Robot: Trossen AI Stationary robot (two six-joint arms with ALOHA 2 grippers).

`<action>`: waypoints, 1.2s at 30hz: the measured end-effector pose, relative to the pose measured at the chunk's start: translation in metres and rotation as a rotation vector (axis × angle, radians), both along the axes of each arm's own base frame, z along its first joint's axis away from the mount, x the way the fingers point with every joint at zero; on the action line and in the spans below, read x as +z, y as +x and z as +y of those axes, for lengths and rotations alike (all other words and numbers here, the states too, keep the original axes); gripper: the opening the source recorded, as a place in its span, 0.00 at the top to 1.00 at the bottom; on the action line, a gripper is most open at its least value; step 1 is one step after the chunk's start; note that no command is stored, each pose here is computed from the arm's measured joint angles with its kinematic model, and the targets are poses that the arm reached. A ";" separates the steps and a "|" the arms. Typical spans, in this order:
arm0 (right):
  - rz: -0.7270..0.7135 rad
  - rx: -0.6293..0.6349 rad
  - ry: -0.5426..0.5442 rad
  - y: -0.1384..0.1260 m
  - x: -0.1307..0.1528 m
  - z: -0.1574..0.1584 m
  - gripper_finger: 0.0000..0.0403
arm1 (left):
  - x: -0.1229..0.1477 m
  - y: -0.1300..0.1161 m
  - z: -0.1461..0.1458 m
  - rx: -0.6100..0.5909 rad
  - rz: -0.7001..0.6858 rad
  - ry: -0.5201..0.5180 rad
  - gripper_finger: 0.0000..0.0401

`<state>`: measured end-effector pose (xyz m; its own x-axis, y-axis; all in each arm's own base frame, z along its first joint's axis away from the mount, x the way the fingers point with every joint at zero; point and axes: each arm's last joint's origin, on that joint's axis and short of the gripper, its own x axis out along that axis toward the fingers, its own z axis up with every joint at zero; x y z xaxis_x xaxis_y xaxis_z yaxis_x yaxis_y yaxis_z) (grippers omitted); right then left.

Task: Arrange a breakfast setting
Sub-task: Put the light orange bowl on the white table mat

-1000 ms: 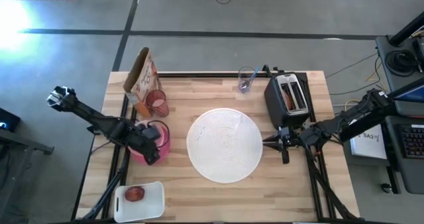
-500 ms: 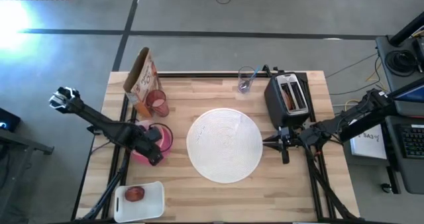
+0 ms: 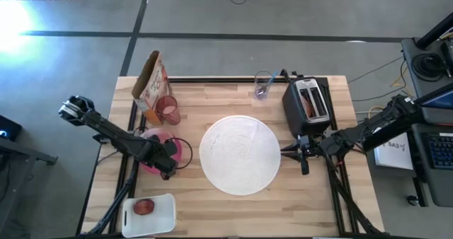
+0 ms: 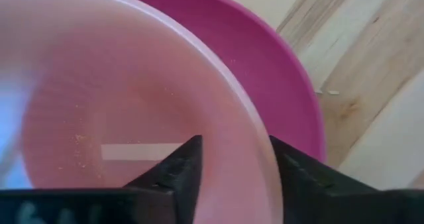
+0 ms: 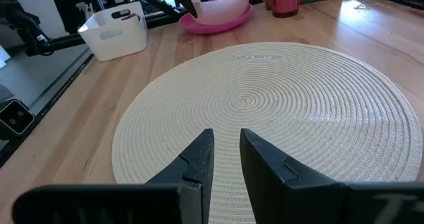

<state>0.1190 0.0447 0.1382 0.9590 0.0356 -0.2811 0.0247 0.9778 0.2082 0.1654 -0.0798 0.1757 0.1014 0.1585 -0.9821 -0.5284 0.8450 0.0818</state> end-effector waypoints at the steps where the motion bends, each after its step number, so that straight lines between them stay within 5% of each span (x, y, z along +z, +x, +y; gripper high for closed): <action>1: 0.000 0.000 0.000 0.000 0.000 0.000 0.84 | -0.001 0.000 0.000 0.000 0.010 0.000 0.71; 8: 0.000 0.000 0.000 0.000 0.000 0.000 0.84 | -0.002 0.005 -0.004 0.000 0.038 -0.021 0.98; 20: 0.000 0.000 0.000 0.000 0.000 0.000 0.84 | 0.040 0.022 -0.013 -0.068 -0.053 -0.054 1.00; 36: 0.000 0.000 0.000 0.000 0.000 0.000 0.84 | 0.058 0.091 -0.042 -0.639 -0.104 0.237 1.00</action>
<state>0.1190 0.0447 0.1382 0.9590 0.0357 -0.2813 0.0247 0.9778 0.2081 0.2562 -0.1221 0.2338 0.3382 0.2457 -0.9084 0.0529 0.9588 0.2790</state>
